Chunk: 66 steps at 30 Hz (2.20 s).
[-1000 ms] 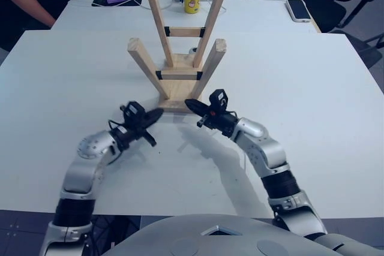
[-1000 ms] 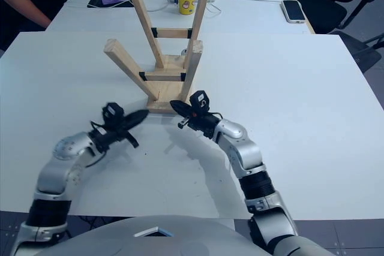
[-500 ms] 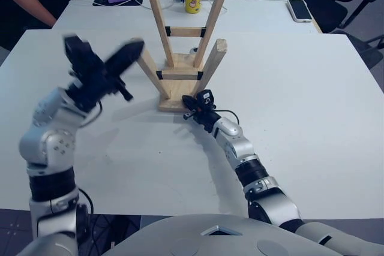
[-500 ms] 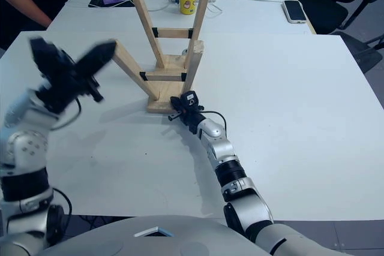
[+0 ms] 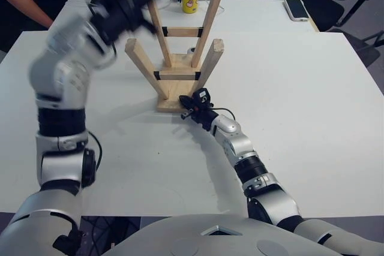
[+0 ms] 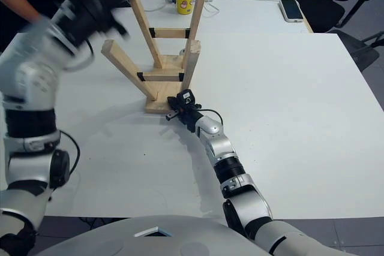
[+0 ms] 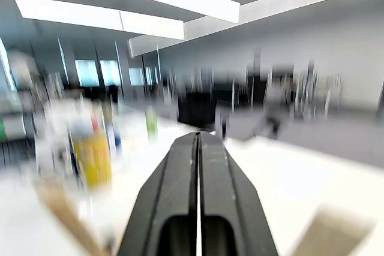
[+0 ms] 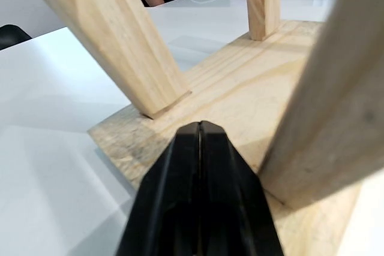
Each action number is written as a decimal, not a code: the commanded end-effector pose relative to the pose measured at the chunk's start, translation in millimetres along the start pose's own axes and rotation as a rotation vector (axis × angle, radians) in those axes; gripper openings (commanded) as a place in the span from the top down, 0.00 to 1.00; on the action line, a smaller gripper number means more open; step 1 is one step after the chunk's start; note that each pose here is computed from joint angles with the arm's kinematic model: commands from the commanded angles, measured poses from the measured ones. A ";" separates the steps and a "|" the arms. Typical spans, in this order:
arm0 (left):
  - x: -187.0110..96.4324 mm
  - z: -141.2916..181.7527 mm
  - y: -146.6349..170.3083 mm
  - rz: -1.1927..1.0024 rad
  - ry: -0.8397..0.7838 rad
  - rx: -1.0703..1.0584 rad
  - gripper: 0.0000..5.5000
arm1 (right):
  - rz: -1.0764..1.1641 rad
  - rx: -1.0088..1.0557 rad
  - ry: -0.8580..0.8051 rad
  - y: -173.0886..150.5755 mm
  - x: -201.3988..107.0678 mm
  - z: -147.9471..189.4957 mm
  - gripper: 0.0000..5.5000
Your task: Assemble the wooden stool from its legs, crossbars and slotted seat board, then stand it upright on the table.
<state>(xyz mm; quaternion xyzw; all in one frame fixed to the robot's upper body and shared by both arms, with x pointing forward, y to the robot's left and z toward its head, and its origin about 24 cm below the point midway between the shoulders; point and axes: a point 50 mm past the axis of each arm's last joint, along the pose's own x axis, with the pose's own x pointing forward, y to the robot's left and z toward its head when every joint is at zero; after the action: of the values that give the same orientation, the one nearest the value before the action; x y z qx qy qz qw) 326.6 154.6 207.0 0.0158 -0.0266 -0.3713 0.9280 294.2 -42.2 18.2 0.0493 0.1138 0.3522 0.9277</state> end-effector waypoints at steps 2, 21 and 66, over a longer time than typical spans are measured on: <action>-22.1 -58.7 9.7 0.170 0.207 -0.012 1.00 | -0.010 0.037 0.176 -1.7 -12.2 -34.4 1.00; -124.5 -40.1 -4.1 0.106 -0.013 -0.016 1.00 | 0.197 -0.035 0.172 -51.1 -112.6 -12.3 1.00; -85.6 -161.1 -38.6 0.431 0.603 0.333 1.00 | 0.171 -0.038 -0.008 10.5 -127.5 11.3 1.00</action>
<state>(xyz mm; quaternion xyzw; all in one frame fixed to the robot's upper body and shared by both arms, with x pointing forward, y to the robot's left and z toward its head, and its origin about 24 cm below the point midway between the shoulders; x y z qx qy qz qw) 272.1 170.3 48.0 0.2728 0.1599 -0.2068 0.9259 211.8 -97.6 54.2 0.0532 0.0559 0.4513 0.8890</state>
